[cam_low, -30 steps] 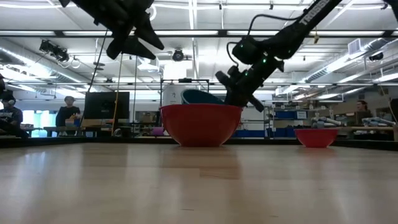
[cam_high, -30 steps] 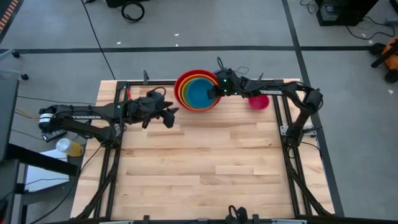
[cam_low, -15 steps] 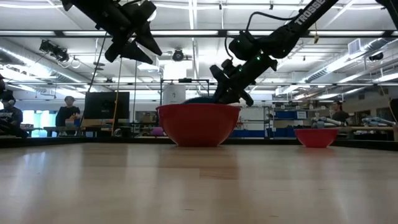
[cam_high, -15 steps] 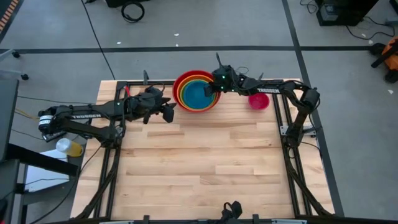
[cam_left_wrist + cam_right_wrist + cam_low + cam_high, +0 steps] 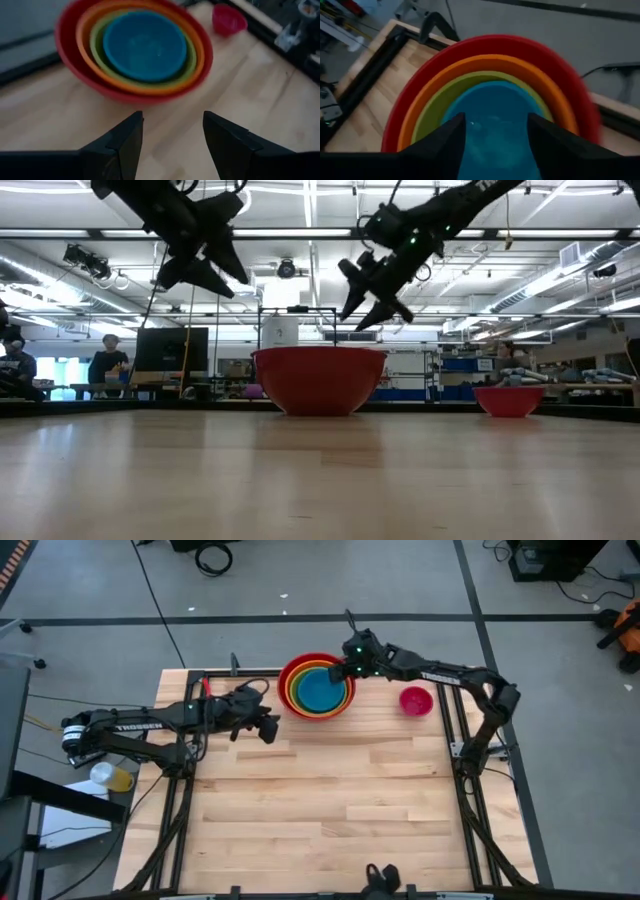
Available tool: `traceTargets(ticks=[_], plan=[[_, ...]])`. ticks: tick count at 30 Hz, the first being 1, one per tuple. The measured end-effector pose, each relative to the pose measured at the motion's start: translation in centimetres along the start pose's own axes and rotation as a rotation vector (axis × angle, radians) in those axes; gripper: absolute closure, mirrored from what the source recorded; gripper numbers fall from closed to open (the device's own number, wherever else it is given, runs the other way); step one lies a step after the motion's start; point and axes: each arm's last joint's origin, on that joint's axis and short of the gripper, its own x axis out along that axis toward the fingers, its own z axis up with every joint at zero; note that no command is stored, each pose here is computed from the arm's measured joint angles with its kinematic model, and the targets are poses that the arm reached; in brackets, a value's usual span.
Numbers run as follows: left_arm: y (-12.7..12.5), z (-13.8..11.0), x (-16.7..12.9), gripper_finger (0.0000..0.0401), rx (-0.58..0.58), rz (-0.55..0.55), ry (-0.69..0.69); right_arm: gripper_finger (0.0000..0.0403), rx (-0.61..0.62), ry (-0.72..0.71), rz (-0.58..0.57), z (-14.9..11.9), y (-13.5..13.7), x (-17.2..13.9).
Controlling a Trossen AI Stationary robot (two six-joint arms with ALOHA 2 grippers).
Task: Nest bowls inside each other
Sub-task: Stack the pink bowl on top of the blue bowl
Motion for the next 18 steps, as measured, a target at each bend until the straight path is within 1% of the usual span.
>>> traceTargets(ticks=[4, 6, 8, 10, 13, 15, 18], plan=[[0.2, -0.7, 0.0, 0.0193, 0.0, -0.007, 0.087, 0.019, -0.057, 0.003, -0.053, 0.5, 0.0, -2.9], [0.4, -0.9, -0.1, 0.0193, 0.005, 0.002, 0.11, 0.0193, -0.07, 0.018, -0.063, 0.5, -0.1, -3.8], [0.4, -0.9, -0.1, 0.0193, 0.009, 0.006, 0.117, 0.02, -0.074, 0.028, -0.065, 0.5, -0.3, -3.8], [0.4, -0.9, -0.1, 0.0193, 0.025, -0.001, 0.111, 0.021, -0.074, 0.051, -0.07, 0.2, -0.4, -3.1], [0.3, -0.8, 0.0, 0.0193, 0.033, -0.009, 0.1, 0.0226, -0.086, 0.108, -0.071, -0.6, -0.2, -2.8], [0.3, -0.8, -0.1, 0.0193, 0.028, -0.01, 0.101, 0.0236, -0.13, 0.132, -0.119, -1.0, -0.1, -3.0], [0.3, -1.1, -0.4, 0.0193, 0.036, -0.032, 0.145, 0.0247, -0.211, 0.21, -0.239, -1.9, -0.8, -3.4]])
